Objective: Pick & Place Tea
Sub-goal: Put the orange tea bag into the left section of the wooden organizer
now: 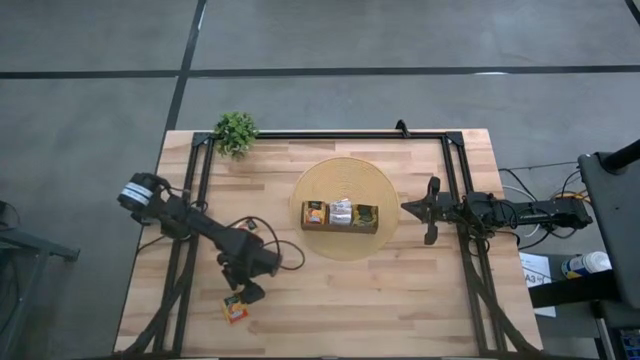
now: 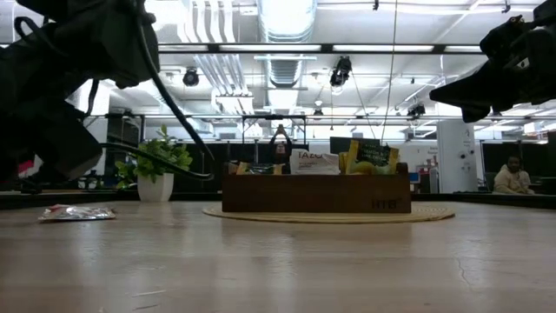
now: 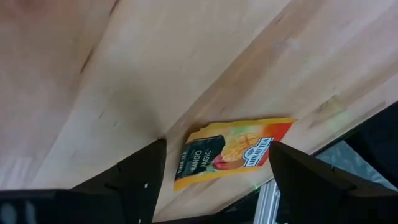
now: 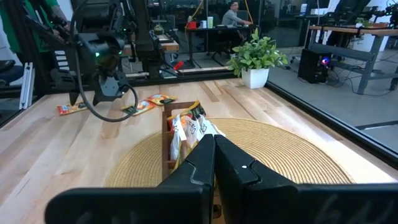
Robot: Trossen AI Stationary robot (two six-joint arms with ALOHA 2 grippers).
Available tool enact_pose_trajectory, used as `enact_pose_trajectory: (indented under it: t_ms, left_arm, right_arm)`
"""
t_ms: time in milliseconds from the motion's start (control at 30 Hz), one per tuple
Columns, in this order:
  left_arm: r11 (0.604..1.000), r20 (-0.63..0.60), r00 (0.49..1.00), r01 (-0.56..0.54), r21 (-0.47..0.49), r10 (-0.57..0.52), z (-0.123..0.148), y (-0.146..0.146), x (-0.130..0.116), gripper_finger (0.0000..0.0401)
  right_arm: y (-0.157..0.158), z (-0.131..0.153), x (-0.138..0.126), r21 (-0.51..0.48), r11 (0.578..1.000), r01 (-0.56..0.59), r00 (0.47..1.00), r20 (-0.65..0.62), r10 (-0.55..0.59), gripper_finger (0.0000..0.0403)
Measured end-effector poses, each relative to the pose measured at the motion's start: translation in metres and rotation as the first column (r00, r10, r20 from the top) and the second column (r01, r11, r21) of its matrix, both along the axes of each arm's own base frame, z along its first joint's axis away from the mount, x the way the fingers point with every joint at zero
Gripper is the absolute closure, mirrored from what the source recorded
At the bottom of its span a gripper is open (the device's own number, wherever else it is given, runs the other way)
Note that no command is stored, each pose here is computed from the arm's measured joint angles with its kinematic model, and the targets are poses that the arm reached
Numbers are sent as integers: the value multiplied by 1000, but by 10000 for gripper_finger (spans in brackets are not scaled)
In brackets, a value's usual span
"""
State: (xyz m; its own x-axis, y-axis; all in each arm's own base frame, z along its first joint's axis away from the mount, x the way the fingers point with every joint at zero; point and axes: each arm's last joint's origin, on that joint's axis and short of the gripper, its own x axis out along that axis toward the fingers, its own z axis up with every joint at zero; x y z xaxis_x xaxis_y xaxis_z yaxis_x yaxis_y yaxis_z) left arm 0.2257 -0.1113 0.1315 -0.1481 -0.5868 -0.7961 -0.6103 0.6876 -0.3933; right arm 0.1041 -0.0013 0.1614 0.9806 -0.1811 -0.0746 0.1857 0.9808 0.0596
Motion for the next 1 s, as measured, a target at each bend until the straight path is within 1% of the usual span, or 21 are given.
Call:
enact_pose_trajectory:
  t_ms: [167,400,500,600,700,767,1000]
  left_arm:
    - [1000,3,1000,0,-19,0,-4,-3,-4,114]
    - [999,31,999,-17,-47,19,-4,-11,-1,114]
    - [998,42,998,-39,-57,41,-6,-16,-2,115]
    - [996,53,996,-73,-47,76,-10,-20,-4,126]
    - [993,57,992,-109,-34,110,-16,-22,-8,154]
    - [991,64,990,-127,-32,129,-20,-23,-11,181]
    - [989,57,987,-150,-10,150,-26,-21,-16,300]
  right_arm:
    - [0,0,0,0,1000,0,1000,0,0,394]
    - [0,0,0,0,1000,0,1000,0,0,394]
    - [0,0,0,0,1000,0,1000,0,0,394]
    - [0,0,0,0,1000,0,1000,0,0,394]
    - [0,0,0,0,1000,0,1000,0,0,394]
    - [0,0,0,0,1000,0,1000,0,0,394]
    - [0,0,0,0,1000,0,1000,0,0,394]
